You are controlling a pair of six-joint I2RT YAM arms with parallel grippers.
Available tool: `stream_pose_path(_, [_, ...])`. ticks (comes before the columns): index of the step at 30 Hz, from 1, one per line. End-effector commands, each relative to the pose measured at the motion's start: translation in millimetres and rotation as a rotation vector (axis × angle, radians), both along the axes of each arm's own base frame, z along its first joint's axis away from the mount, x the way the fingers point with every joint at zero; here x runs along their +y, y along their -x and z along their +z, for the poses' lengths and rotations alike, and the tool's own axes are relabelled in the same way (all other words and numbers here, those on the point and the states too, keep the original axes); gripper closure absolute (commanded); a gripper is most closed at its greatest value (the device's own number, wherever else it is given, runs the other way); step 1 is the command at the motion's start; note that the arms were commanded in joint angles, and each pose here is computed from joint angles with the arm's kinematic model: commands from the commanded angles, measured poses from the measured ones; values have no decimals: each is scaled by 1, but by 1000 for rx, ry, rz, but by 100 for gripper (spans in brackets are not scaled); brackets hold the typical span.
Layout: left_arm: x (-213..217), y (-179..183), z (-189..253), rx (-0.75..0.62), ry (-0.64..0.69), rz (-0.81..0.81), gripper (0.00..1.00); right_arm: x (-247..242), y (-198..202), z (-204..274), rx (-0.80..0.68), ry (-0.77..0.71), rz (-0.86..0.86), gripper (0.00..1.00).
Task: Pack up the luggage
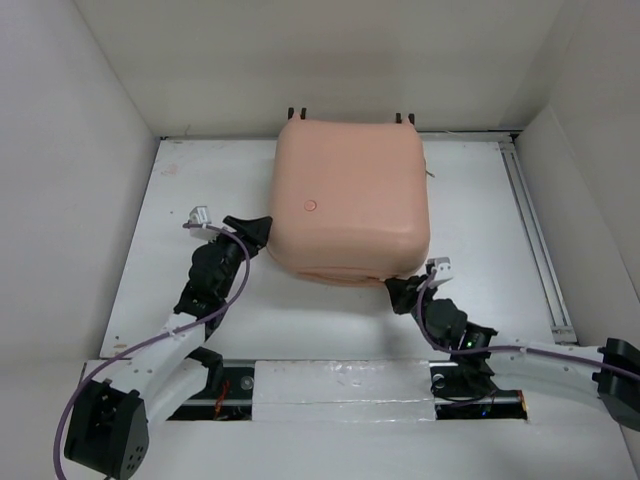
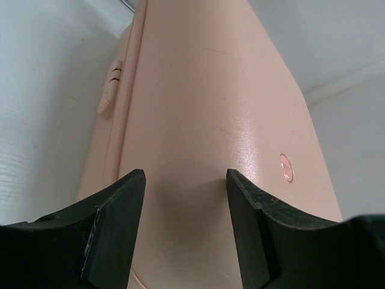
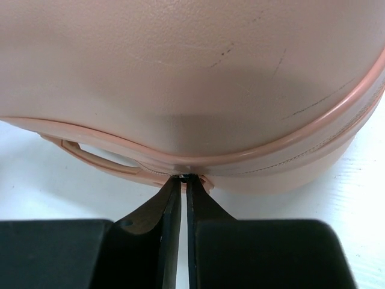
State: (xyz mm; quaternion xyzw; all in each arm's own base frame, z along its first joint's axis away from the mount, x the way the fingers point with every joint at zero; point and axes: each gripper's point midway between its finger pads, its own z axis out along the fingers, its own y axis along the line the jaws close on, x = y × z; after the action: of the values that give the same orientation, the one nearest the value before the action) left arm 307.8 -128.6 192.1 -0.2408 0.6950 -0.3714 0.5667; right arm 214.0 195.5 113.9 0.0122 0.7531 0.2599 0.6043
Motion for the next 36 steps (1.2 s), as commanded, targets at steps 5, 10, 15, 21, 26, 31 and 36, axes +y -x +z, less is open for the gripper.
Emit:
stream_pose_path(5, [-18, 2, -14, 33, -42, -98, 49, 48, 17, 90, -144, -184, 201, 100])
stream_pose_path(10, [-21, 0, -13, 34, -32, -107, 49, 62, 33, 104, -152, -237, 292, 100])
stream_pose_path(15, [-26, -1, -15, 41, -13, -126, 49, 91, 38, 90, -114, -241, 367, 100])
stream_pose_path(21, [-50, 6, -18, 49, -23, -175, 49, 149, 48, 116, -137, -241, 470, 100])
stream_pose_path(26, [-66, 7, -21, 64, -5, -222, 49, 192, 47, 123, -138, -197, 551, 100])
stream_pose_path(31, [-70, 9, -15, 48, 16, -244, 49, 181, 40, 120, -132, -187, 480, 100])
stream_pose_path(36, [-69, 15, -11, 36, 10, -259, 50, 92, 35, 138, -134, -227, 306, 100])
